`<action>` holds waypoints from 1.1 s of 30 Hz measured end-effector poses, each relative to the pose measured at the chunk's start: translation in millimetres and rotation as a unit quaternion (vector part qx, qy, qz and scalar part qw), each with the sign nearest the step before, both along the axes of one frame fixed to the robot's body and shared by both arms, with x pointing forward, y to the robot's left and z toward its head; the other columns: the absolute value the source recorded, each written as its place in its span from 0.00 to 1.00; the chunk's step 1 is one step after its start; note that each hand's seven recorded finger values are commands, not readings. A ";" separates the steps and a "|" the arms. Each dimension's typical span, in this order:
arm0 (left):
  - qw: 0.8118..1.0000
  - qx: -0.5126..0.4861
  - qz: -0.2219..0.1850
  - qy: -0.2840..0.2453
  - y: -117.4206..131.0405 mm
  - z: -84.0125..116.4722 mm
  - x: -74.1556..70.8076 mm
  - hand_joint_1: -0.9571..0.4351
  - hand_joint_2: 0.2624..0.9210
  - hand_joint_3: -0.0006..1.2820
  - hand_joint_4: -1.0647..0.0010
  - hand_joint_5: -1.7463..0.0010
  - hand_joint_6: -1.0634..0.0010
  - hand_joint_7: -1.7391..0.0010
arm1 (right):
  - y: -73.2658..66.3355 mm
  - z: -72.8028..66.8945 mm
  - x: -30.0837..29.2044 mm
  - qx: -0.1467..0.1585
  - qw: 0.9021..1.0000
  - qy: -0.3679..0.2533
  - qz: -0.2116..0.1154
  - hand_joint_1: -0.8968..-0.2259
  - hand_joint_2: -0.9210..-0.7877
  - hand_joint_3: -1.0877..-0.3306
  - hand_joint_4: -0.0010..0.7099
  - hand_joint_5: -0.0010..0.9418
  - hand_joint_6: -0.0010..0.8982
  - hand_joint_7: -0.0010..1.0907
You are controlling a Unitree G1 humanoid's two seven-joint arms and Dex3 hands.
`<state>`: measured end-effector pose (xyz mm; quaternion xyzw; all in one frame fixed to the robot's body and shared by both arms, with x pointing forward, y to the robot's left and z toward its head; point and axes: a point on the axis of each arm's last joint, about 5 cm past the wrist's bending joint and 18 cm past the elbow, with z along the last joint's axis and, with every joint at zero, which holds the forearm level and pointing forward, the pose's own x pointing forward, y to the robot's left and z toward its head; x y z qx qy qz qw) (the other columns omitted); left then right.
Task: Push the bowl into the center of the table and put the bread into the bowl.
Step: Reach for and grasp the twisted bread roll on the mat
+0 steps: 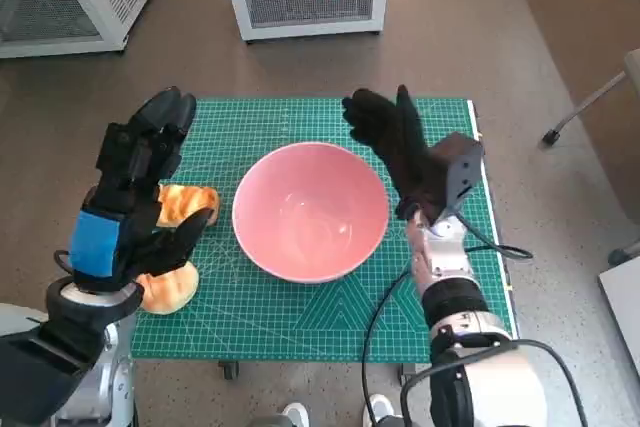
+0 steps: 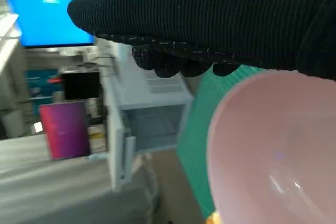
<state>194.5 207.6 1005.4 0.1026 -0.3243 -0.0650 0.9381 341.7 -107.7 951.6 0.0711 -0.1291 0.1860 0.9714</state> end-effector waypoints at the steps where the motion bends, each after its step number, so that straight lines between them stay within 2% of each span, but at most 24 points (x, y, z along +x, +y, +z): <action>1: 1.000 -0.001 0.000 0.000 0.0 -0.1 0.1 0.26 1.00 0.30 0.82 1.00 1.00 0.67 | -2.1 2.7 0.3 0.007 1.000 -0.018 0.002 0.38 0.00 0.65 0.38 0.00 0.45 0.01; 9: 1.000 -0.003 0.000 -0.002 -0.3 0.7 1.2 0.24 1.00 0.30 0.82 1.00 1.00 0.67 | -11.9 18.6 0.0 0.037 0.989 -0.140 0.031 0.37 0.00 0.65 0.37 0.00 0.42 0.00; 16: 1.000 -0.006 -0.004 -0.010 -1.0 3.9 3.7 0.25 1.00 0.30 0.82 1.00 1.00 0.67 | -18.7 24.6 -3.4 0.045 0.971 -0.221 0.075 0.39 0.00 0.62 0.37 0.00 0.41 0.00; 21: 1.000 -0.007 -0.006 -0.014 0.1 5.8 4.1 0.27 1.00 0.29 0.82 1.00 1.00 0.67 | -24.5 20.2 -7.7 0.044 0.963 -0.246 0.098 0.40 0.00 0.61 0.37 0.00 0.40 0.00; 26: 1.000 0.008 0.002 -0.020 5.4 11.1 1.4 0.28 1.00 0.26 0.82 1.00 1.00 0.68 | -29.3 13.9 -11.4 0.051 0.961 -0.250 0.108 0.41 0.00 0.61 0.37 0.00 0.40 0.00; 30: 0.997 0.068 0.024 -0.031 16.4 26.3 -6.3 0.30 1.00 0.17 0.83 1.00 1.00 0.72 | -31.2 11.7 -13.1 0.056 0.960 -0.251 0.112 0.41 0.00 0.64 0.36 0.00 0.40 0.00; 33: 0.989 0.136 0.050 -0.032 25.7 41.7 -15.5 0.34 0.91 0.10 0.87 1.00 1.00 0.79 | -32.1 12.1 -13.6 0.056 0.959 -0.254 0.113 0.41 0.00 0.64 0.36 0.00 0.40 0.00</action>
